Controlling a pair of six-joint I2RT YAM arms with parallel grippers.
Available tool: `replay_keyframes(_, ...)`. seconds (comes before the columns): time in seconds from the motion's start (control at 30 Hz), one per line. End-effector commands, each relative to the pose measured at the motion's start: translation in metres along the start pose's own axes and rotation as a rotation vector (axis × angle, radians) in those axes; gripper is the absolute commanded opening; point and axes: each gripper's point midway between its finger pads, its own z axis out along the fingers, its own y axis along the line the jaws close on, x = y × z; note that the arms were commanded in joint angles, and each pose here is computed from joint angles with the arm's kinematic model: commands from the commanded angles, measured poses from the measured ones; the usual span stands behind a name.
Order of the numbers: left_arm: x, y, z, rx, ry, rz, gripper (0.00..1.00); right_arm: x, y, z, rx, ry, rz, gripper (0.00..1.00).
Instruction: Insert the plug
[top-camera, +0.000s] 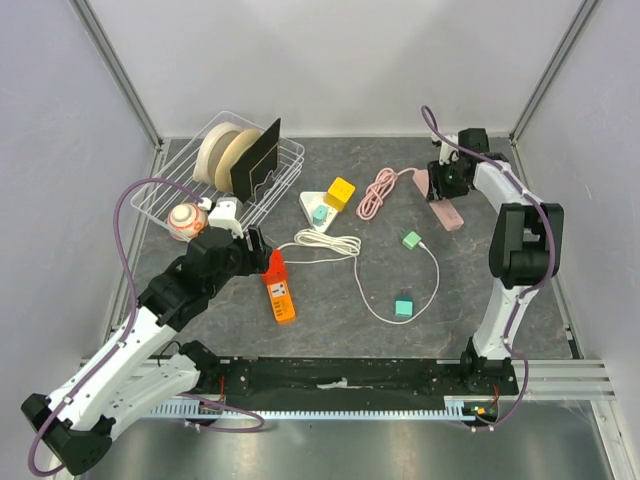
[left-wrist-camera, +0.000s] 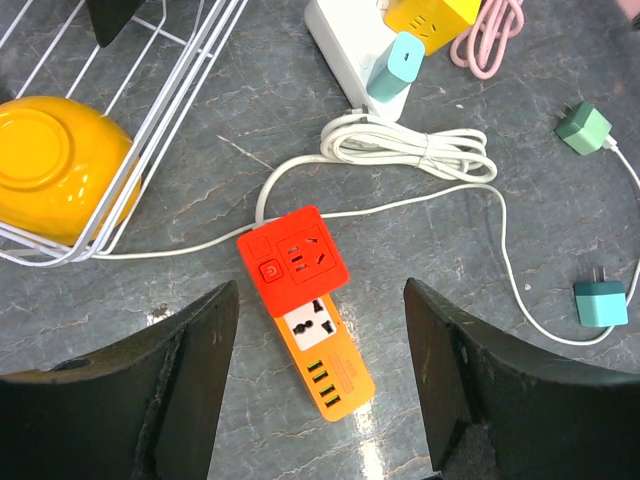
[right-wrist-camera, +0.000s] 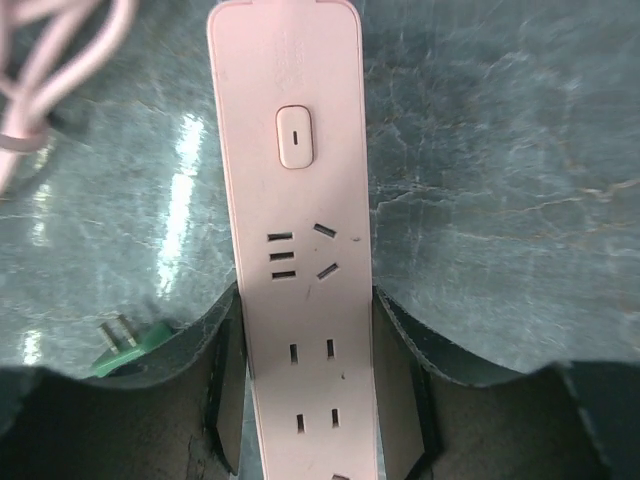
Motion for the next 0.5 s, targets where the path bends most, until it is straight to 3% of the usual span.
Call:
replay_keyframes(0.0,-0.004,-0.003,0.003,0.021,-0.012,0.01,0.74,-0.084,0.012,-0.091,0.055,-0.26,-0.066,0.0)
replay_keyframes(0.2,-0.004,-0.001,0.003,0.014,-0.012,-0.002,0.74,-0.095,0.077,-0.144,0.038,-0.34,-0.061,0.0)
replay_keyframes(0.3,-0.001,-0.001,0.005,0.014,-0.002,-0.007,0.73,-0.077,0.114,-0.159,0.043,-0.35,-0.039,0.0)
replay_keyframes(0.47,0.002,-0.002,0.008,0.014,0.013,-0.014,0.73,-0.025,0.16,-0.159,0.015,-0.338,0.125,0.0)
